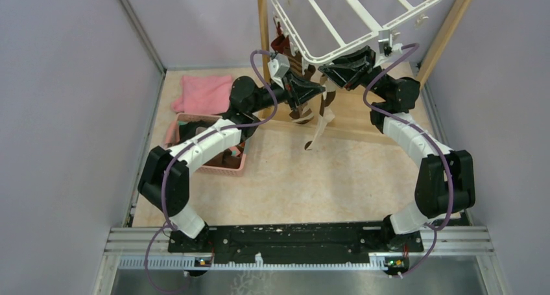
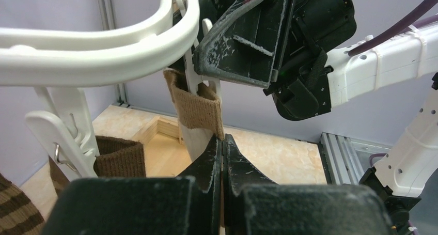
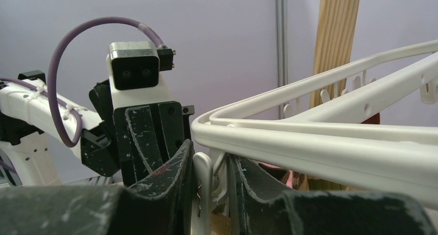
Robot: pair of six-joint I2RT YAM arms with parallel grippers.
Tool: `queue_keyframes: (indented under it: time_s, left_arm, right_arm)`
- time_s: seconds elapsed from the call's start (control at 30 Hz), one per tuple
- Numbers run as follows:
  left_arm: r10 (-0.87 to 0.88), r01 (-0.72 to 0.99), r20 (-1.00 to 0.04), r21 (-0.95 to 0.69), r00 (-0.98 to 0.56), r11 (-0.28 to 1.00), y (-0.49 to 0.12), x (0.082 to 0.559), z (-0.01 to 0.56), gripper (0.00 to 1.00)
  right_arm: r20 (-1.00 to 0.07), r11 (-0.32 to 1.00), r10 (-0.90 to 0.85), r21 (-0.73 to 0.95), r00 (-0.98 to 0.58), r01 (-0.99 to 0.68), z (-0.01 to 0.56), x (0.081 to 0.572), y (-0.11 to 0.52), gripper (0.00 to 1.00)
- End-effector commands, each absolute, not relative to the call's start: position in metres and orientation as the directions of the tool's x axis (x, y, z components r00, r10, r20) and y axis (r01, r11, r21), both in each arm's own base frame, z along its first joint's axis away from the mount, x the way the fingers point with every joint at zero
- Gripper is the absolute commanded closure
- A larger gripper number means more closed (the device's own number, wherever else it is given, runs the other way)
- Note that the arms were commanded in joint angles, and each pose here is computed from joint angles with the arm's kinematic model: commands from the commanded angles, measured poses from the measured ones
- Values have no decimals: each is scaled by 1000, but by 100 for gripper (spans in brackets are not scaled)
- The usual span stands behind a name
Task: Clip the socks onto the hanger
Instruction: Clamp the sock onto the hanger.
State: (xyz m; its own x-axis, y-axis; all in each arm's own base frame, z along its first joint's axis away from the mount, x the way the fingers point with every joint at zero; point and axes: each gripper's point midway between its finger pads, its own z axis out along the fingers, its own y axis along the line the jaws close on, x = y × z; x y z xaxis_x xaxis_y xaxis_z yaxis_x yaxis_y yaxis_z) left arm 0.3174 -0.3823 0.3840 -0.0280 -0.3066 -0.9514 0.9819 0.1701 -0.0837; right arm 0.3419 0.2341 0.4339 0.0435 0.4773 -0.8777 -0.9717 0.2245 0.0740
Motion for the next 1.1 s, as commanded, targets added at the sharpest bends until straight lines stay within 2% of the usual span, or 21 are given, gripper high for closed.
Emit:
queue_keyframes:
  time_s: [0.0, 0.33, 0.53, 0.77, 0.93, 1.07]
  left_arm:
    - [-350, 987, -937, -41, 16, 157, -382, 314, 402, 100]
    - [-357, 985, -934, -42, 20, 166, -381, 314, 405, 100]
    - [-364, 983, -931, -50, 17, 175, -378, 313, 408, 99]
    - [-362, 980, -932, -65, 7, 186, -372, 307, 409, 69]
    - [-348, 972, -937, -74, 7, 221, -362, 301, 407, 56]
    - [-321, 960, -947, -75, 17, 269, -348, 293, 400, 51]
  right_arm:
    - [-863, 206, 495, 5, 100, -978, 454, 330, 235, 76]
    - [-864, 219, 493, 6, 106, -976, 455, 329, 234, 55]
    - [-866, 246, 485, 0, 123, -969, 455, 326, 231, 38]
    - [-878, 303, 458, 5, 141, -953, 451, 319, 222, 22]
    - [-898, 344, 415, 6, 146, -939, 441, 313, 218, 19]
    - [-912, 366, 385, 8, 144, -930, 428, 303, 214, 18]
